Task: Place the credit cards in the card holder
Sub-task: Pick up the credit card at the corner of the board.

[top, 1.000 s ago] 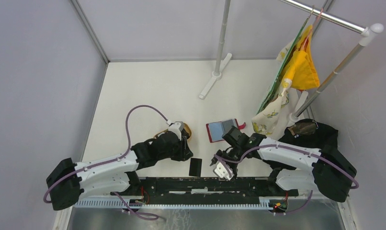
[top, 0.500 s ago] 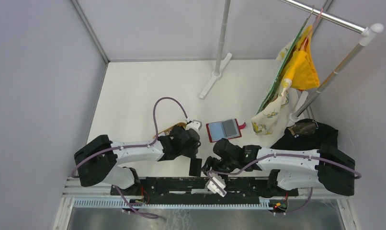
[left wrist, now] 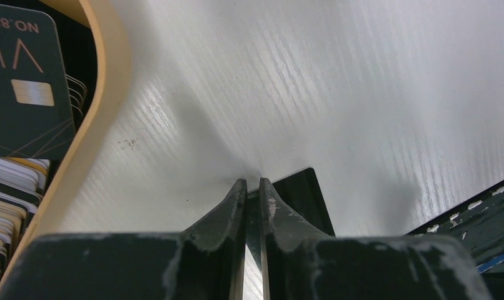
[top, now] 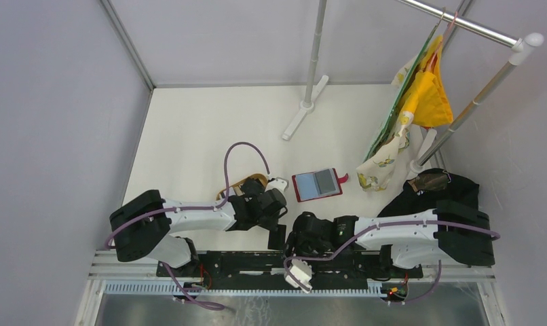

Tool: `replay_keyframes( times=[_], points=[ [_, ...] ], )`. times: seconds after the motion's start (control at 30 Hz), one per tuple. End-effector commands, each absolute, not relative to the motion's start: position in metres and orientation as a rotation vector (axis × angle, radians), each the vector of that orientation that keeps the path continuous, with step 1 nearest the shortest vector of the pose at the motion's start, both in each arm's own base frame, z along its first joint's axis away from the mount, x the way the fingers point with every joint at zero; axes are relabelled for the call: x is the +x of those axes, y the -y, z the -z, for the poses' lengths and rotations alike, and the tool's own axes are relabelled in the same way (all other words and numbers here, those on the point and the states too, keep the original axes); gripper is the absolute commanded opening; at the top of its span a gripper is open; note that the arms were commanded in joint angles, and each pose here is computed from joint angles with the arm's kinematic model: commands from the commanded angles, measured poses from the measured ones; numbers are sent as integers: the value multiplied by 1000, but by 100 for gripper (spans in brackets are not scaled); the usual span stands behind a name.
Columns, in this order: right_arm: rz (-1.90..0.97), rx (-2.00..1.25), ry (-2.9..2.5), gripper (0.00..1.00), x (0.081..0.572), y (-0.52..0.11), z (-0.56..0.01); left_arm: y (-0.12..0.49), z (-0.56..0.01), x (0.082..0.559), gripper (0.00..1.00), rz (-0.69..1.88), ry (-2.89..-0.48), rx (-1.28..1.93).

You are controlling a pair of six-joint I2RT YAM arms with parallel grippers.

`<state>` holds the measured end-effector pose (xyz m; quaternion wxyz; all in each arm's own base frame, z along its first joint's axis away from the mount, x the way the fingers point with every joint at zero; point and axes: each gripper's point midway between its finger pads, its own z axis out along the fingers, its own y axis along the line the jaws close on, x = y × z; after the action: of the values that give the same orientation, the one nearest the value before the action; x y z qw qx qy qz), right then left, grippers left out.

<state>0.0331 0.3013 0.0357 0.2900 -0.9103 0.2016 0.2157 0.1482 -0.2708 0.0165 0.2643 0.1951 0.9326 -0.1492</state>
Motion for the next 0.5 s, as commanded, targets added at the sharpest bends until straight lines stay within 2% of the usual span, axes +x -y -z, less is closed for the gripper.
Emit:
replay_keyframes(
  times=[0.0,0.47],
  points=[
    [-488,-2388,-560,67,43,-317,-44,268,-19,140,18,415,-2528,505],
    [-444,-2367,-593,67,50,-321,-45,258,-15,127,19,378,-2558,472]
  ],
)
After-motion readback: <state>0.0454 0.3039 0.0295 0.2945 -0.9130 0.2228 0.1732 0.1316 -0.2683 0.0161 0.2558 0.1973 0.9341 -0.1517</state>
